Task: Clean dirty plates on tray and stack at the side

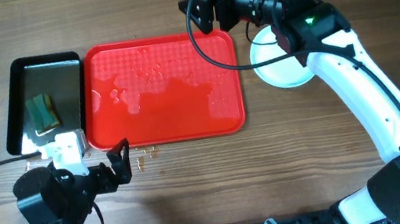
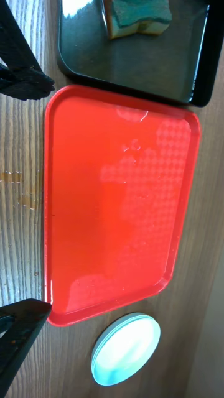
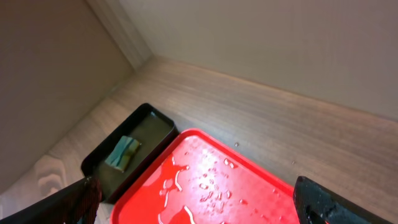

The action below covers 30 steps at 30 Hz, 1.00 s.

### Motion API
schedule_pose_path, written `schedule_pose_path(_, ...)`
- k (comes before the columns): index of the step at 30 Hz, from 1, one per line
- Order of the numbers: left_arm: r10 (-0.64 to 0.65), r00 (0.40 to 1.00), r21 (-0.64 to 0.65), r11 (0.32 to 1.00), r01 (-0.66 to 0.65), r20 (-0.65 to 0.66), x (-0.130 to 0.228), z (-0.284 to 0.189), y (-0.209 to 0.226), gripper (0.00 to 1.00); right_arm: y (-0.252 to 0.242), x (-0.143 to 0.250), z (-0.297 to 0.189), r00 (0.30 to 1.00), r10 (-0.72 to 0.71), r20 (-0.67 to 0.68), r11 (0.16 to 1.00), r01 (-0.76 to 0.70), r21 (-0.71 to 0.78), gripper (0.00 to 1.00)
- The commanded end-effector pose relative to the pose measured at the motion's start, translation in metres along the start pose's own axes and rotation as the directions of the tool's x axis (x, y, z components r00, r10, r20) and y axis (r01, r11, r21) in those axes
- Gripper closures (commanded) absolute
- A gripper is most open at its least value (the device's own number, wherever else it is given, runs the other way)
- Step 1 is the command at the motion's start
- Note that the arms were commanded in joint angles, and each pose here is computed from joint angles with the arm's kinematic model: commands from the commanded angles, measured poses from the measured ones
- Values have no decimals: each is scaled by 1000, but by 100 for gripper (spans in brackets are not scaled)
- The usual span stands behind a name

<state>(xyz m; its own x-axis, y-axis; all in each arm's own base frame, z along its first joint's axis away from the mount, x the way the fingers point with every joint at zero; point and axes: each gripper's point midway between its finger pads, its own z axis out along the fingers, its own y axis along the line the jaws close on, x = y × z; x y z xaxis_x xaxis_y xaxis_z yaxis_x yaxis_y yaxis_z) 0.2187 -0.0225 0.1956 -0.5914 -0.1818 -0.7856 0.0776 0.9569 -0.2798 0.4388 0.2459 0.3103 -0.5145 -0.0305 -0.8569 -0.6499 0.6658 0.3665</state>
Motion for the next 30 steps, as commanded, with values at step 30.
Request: schedule_pose_path(30,14,1000,21,1000,-14,0,2,0,-4,0,-61,235,-201,872,-422,249,783,211,585,0)
